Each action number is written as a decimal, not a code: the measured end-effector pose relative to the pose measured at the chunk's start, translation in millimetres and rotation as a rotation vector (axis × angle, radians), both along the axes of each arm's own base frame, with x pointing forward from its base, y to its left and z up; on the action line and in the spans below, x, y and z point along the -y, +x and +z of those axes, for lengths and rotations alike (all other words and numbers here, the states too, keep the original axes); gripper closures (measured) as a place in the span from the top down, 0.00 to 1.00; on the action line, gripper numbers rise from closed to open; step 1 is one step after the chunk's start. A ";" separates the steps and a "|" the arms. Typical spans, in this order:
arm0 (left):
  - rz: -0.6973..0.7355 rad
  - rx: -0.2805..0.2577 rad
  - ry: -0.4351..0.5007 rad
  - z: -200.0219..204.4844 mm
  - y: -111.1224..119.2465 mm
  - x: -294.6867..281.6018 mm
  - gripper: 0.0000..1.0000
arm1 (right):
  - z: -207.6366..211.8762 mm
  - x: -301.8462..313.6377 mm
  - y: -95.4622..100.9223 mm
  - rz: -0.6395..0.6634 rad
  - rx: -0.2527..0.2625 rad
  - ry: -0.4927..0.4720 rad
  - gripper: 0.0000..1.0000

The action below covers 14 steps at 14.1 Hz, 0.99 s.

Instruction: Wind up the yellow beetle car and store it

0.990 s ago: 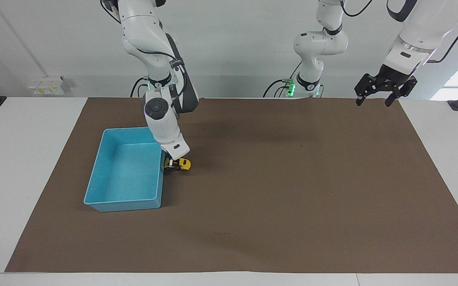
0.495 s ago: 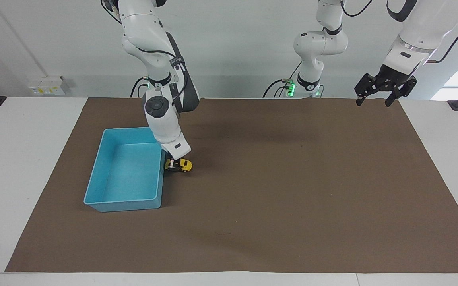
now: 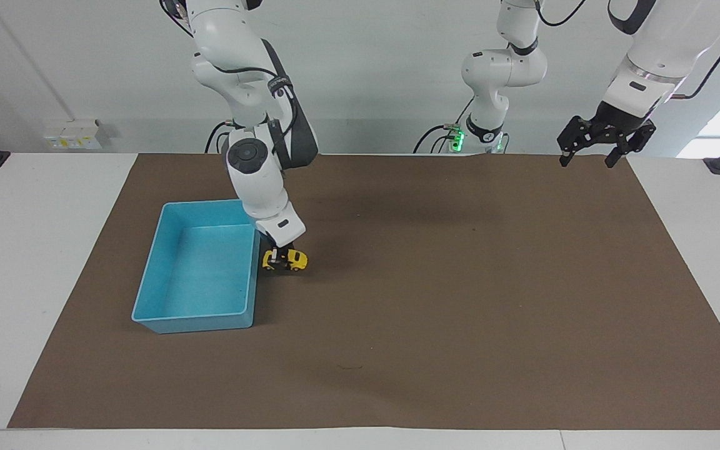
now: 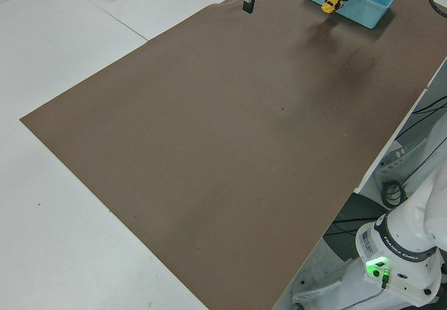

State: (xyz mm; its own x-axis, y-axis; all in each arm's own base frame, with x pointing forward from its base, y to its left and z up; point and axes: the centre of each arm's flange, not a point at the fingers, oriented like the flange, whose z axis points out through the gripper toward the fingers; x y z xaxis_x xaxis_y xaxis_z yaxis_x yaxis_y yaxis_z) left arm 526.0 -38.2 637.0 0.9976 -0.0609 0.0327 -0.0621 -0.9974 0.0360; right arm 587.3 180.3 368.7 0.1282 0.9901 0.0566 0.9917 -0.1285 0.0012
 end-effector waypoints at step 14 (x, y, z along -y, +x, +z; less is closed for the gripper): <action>0.000 0.000 0.000 0.0 0.0 0.0 1.00 | 54.1 99.4 4.7 0.041 -0.069 -0.011 0.45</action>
